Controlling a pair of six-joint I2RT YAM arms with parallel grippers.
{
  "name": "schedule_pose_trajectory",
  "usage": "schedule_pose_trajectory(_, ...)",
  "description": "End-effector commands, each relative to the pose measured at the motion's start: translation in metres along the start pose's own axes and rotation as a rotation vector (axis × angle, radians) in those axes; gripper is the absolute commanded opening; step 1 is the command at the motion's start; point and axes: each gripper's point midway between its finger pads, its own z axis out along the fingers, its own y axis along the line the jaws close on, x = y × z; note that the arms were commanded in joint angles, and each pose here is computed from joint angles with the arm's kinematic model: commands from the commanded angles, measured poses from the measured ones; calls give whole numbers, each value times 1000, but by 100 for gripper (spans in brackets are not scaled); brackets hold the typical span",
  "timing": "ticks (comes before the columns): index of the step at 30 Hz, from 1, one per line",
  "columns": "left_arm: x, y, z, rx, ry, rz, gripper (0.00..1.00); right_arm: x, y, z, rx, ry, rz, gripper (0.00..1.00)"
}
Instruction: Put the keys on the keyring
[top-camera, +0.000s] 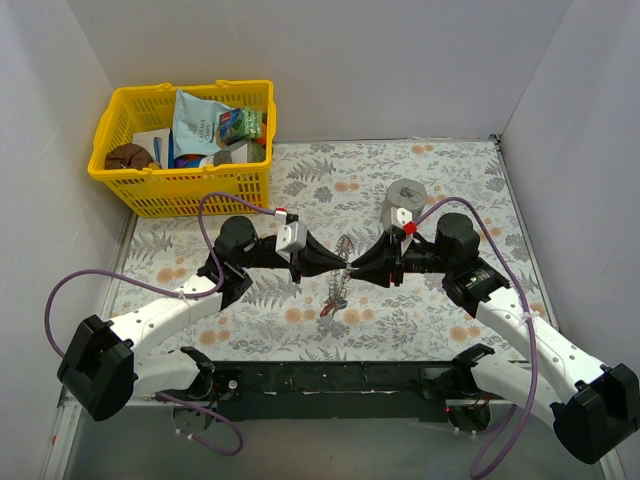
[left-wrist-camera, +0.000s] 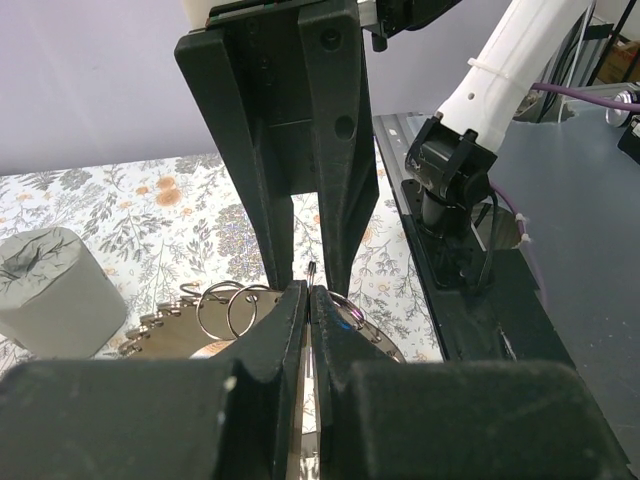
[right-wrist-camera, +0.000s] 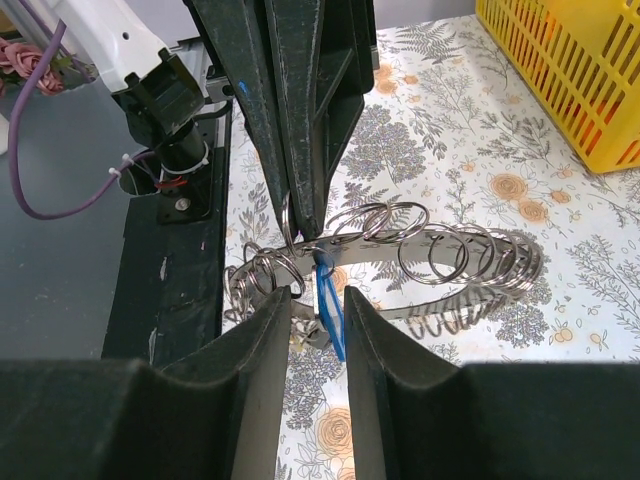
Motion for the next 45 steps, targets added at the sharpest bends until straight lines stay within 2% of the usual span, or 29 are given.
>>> schedule_pose_trajectory(1,-26,-3,-2,0,-71,82,0,2,1,1,-12,-2,1,35)
schedule_pose_trajectory(8,-25,-2,-3,-9,-71,79,0,1,0,-1,4,-1,-7,38)
schedule_pose_trajectory(12,-24,-2,-3,-8,-65,73,0,-5,-2,-4,38,-12,-26,47)
schedule_pose_trajectory(17,-20,-1,-4,-19,-54,72,0,-7,-7,-7,85,-25,-35,51)
schedule_pose_trajectory(23,-16,-2,-5,-15,-38,65,0,-12,-8,-8,95,-28,-33,61)
schedule_pose_trajectory(26,-15,-3,-6,-20,-36,64,0,-14,-5,-9,96,-38,-41,68)
schedule_pose_trajectory(30,-13,1,-7,-45,-22,66,0,-21,-3,-14,121,-58,-74,82)
schedule_pose_trajectory(33,-3,6,-6,-57,8,50,0,-27,-2,-19,142,-75,-100,86)
schedule_pose_trajectory(39,13,27,9,-68,18,-5,0,-28,-1,-22,161,-85,-99,91)
schedule_pose_trajectory(41,19,40,19,-85,7,-43,0,-28,-2,-22,164,-79,-98,91)
schedule_pose_trajectory(45,10,57,48,-72,-52,-23,0,-28,-4,-24,192,-90,-99,91)
